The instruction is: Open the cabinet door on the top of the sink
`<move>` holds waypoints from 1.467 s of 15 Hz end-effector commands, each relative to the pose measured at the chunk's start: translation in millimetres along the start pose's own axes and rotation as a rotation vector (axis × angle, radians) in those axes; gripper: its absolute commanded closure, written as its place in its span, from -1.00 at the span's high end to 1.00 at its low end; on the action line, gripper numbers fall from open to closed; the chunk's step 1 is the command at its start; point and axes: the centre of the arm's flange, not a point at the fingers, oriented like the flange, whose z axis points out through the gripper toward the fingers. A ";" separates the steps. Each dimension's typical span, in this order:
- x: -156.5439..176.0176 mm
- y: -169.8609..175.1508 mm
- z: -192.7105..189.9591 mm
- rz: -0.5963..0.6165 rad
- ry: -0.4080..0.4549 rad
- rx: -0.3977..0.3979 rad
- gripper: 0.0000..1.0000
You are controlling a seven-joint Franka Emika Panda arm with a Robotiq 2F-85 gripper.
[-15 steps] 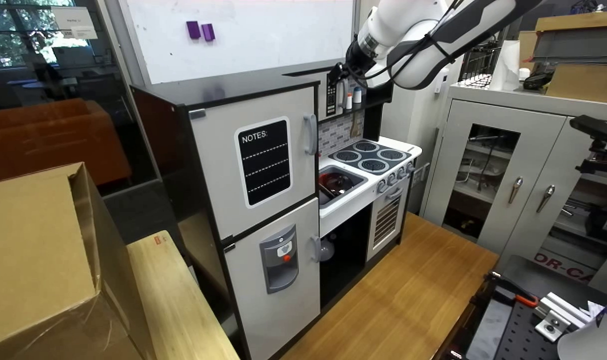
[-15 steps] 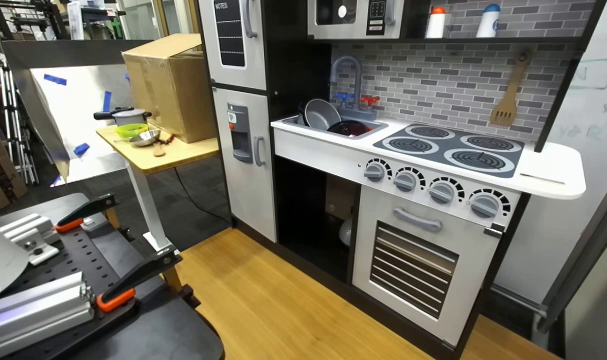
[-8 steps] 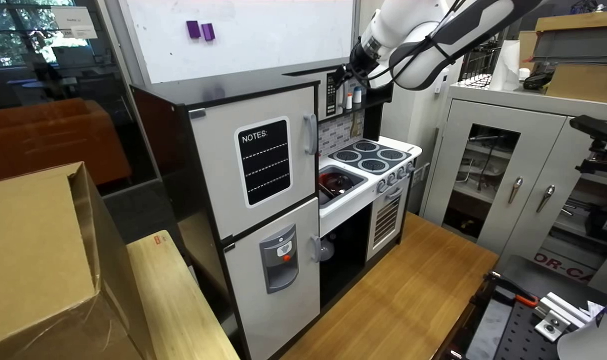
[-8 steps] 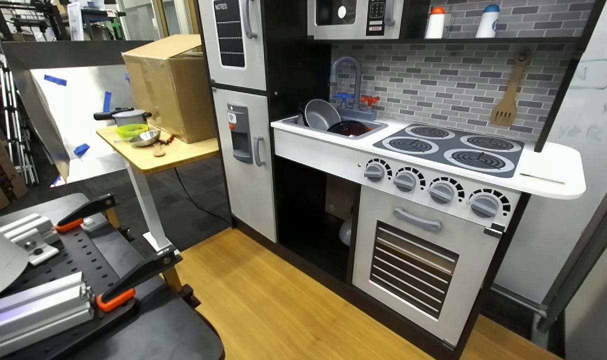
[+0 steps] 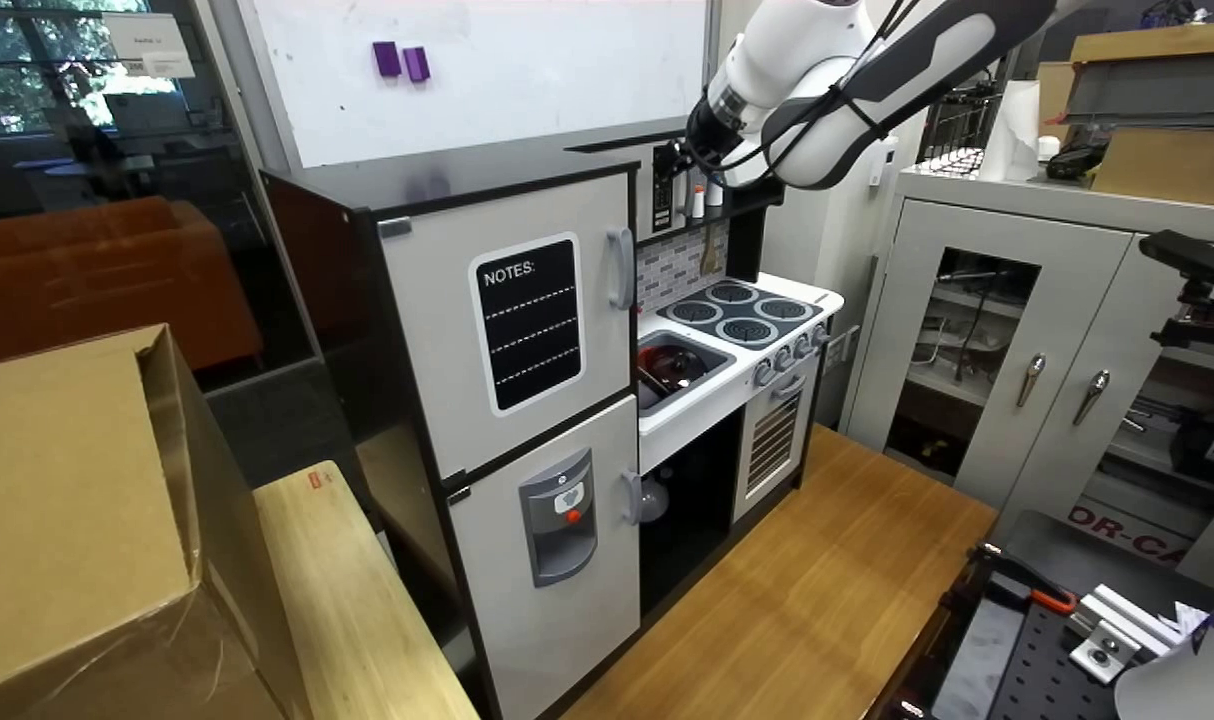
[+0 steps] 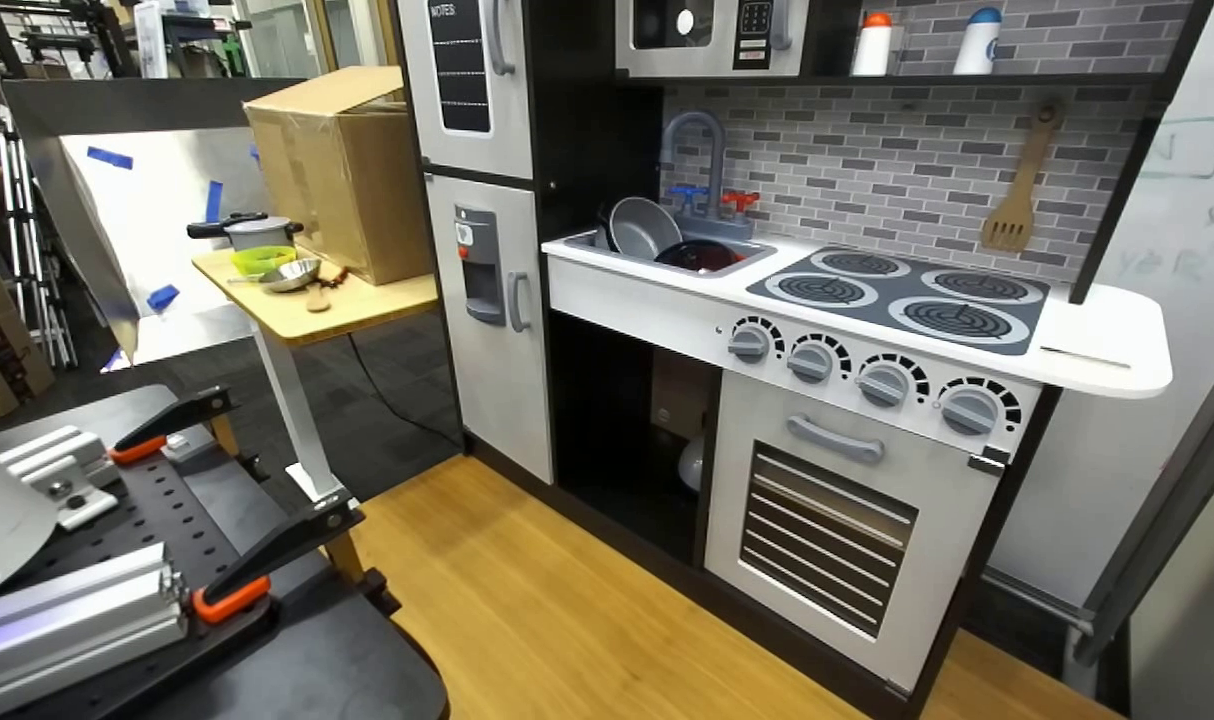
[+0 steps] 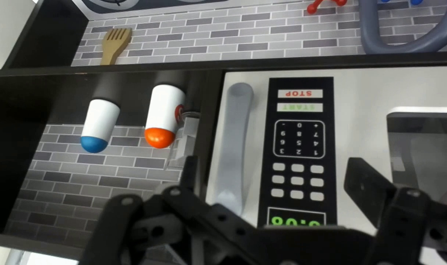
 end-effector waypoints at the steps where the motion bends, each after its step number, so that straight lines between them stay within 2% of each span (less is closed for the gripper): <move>1: -0.6 -2.1 1.7 -0.001 -0.002 0.003 1.00; 17: 1.1 0.5 4.9 0.001 -0.008 -0.002 1.00; 22: 5.1 10.7 9.9 0.008 -0.012 -0.050 1.00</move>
